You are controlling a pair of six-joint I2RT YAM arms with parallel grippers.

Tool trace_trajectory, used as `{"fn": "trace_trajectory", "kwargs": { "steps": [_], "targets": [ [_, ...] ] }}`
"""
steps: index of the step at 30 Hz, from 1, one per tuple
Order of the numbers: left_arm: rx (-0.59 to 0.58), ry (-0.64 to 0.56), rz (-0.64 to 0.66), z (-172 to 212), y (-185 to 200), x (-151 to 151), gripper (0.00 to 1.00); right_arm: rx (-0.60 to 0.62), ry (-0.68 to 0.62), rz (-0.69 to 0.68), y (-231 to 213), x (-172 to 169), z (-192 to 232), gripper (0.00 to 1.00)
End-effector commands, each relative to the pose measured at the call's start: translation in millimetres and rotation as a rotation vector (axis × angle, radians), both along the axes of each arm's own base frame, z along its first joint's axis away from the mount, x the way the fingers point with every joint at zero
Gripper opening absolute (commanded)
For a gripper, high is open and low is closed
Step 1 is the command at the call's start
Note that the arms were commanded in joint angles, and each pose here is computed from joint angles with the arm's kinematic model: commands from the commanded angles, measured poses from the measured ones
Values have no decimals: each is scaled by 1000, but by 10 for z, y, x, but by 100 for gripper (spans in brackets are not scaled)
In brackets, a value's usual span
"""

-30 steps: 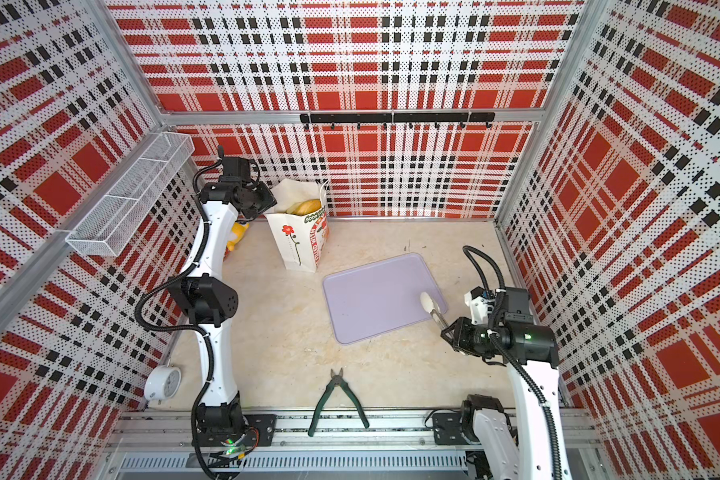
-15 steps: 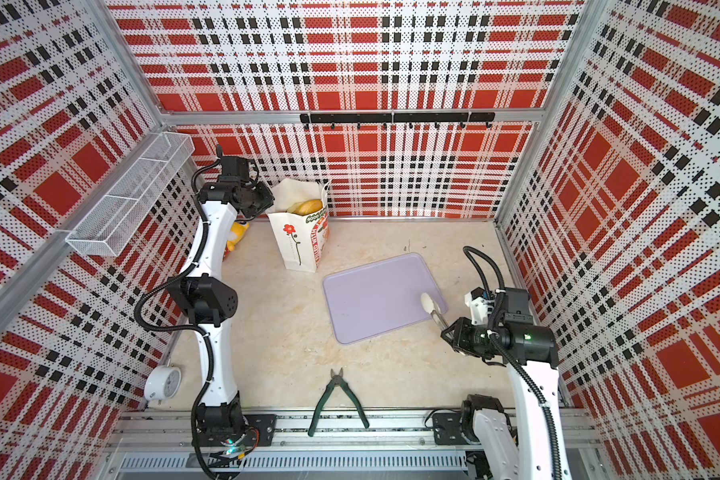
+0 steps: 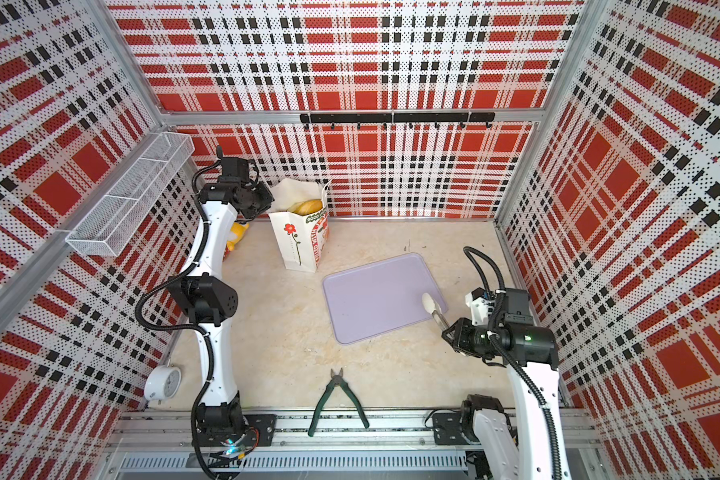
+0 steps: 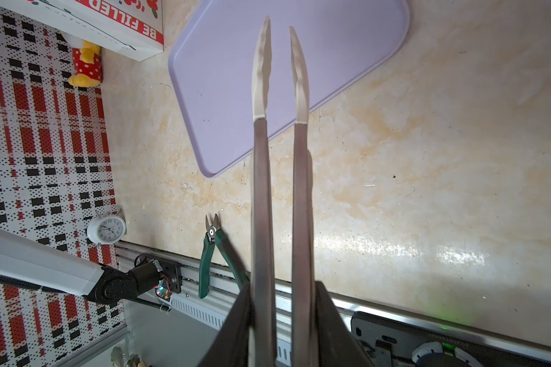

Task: Take the fake bread out of the paper bag
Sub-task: 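Grasp the paper bag's rim with the left gripper, then tilt the bag with the left gripper while the right brings tongs to its opening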

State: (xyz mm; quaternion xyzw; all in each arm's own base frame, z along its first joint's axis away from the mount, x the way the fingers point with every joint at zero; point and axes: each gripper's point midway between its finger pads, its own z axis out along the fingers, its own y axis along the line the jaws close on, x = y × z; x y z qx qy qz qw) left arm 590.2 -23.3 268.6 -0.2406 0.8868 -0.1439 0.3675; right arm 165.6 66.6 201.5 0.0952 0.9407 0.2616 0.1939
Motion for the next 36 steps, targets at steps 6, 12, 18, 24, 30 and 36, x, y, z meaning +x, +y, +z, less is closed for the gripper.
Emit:
{"fn": "trace_trajectory", "kwargs": {
  "steps": [6, 12, 18, 24, 30, 36],
  "targets": [
    [100, -94, 7, 295, 84, 55, 0, -22, -86, 5, -25, 154, 148, 28],
    [252, -223, 64, 772, 248, 68, 0, -13, -135, 15, -19, 334, 276, 28],
    [337, -366, -37, 1095, 72, 212, 0, -3, -135, 33, -18, 545, 284, 27],
    [520, -500, -136, 1453, -138, 267, 0, 39, -156, 32, 21, 693, 319, 26],
    [581, -436, -318, 1153, -416, 142, 0, 80, -170, 56, 97, 683, 347, 26],
    [688, -474, -427, 933, -680, -188, 0, 138, -186, 109, 237, 580, 528, 27]
  ]
}}
